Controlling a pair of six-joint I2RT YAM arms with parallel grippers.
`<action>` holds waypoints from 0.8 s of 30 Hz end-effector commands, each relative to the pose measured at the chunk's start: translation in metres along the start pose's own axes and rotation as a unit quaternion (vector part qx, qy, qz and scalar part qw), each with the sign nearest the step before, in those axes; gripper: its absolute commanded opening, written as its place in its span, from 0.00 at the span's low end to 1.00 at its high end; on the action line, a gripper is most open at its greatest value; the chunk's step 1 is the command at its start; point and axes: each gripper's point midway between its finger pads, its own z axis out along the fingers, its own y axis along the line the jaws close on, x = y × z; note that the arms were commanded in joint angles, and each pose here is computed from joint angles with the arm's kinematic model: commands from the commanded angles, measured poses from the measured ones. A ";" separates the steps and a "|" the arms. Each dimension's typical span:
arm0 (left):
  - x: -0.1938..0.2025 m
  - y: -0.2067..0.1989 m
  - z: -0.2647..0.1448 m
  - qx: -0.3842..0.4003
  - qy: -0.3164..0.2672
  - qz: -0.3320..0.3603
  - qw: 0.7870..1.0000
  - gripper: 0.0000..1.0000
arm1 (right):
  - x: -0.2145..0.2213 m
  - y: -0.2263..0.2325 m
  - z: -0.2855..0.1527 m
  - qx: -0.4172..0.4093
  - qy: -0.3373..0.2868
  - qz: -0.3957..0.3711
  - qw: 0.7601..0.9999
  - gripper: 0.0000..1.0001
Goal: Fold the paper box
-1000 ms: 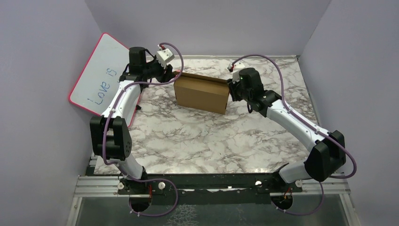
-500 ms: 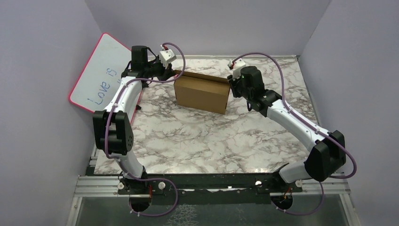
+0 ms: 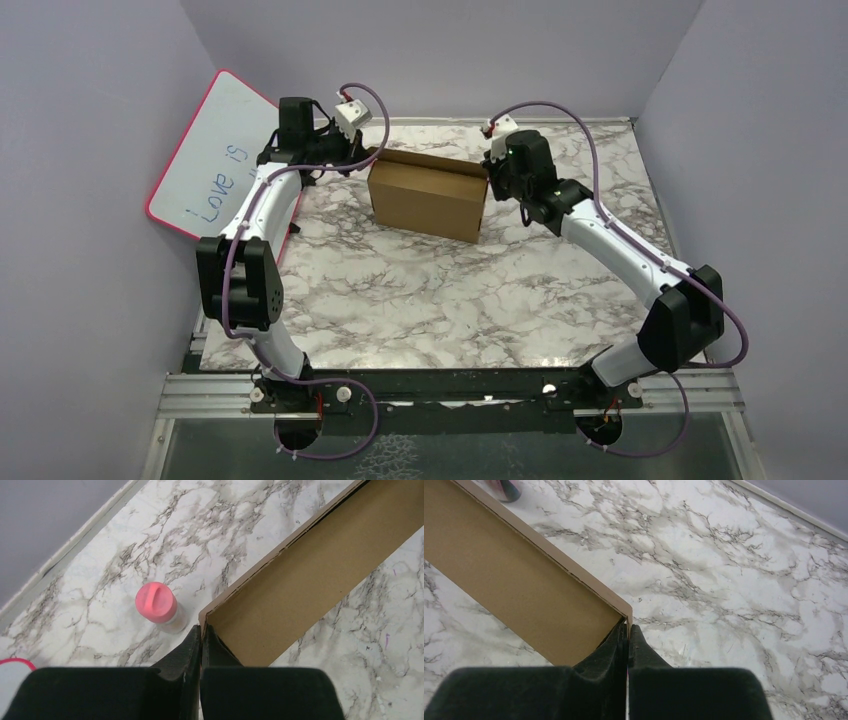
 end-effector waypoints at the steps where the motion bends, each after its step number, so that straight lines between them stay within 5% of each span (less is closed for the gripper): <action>1: -0.020 -0.010 -0.010 -0.027 -0.004 -0.066 0.997 0.00 | -0.010 0.001 -0.003 -0.005 0.009 0.026 1.000 0.03; 24: -0.018 -0.037 -0.003 -0.153 0.037 -0.274 0.949 0.00 | -0.003 0.015 0.012 0.012 0.102 0.161 0.982 0.01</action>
